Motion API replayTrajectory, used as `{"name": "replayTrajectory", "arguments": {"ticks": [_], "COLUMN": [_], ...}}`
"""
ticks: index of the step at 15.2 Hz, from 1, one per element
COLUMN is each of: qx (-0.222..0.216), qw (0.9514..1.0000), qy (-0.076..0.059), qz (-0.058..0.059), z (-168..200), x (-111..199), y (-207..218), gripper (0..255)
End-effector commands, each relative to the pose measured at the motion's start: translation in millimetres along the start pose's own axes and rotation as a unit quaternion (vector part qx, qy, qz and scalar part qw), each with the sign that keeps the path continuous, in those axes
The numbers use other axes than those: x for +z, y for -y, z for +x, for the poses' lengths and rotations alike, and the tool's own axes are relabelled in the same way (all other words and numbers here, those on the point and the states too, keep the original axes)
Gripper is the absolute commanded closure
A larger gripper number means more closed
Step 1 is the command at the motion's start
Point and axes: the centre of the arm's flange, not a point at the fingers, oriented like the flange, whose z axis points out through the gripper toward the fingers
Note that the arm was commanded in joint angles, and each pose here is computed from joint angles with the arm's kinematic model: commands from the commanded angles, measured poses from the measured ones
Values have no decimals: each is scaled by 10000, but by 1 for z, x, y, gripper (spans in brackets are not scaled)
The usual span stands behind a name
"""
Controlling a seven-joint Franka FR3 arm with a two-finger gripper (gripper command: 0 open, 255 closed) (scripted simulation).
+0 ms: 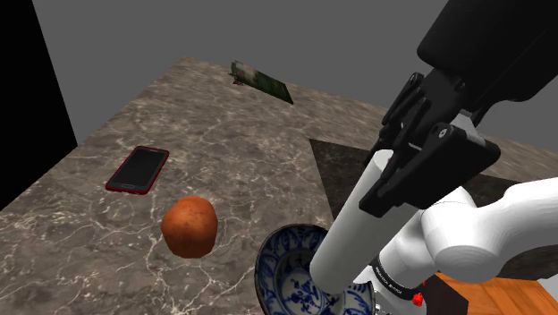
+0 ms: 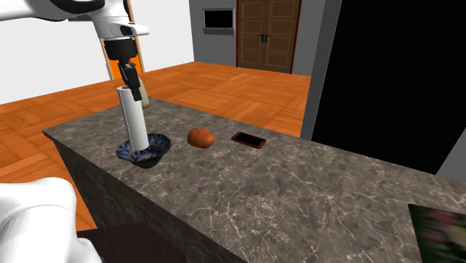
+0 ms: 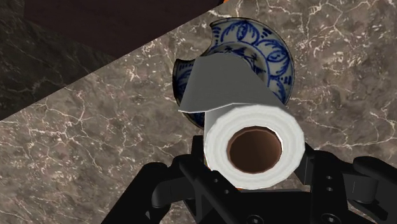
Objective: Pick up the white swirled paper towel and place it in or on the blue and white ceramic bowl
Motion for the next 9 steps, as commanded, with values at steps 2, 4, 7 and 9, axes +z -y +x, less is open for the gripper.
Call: {"name": "replayTrajectory", "arguments": {"ticks": [2, 4, 7, 9], "qx": [0, 0, 0, 0], "qw": [10000, 10000, 10000, 10000], "qy": [0, 0, 0, 0], "qz": [0, 0, 0, 0], "z": [0, 0, 0, 0], "x": [0, 0, 0, -26], "y": [0, 0, 0, 0], "gripper": [0, 0, 0, 0]}}
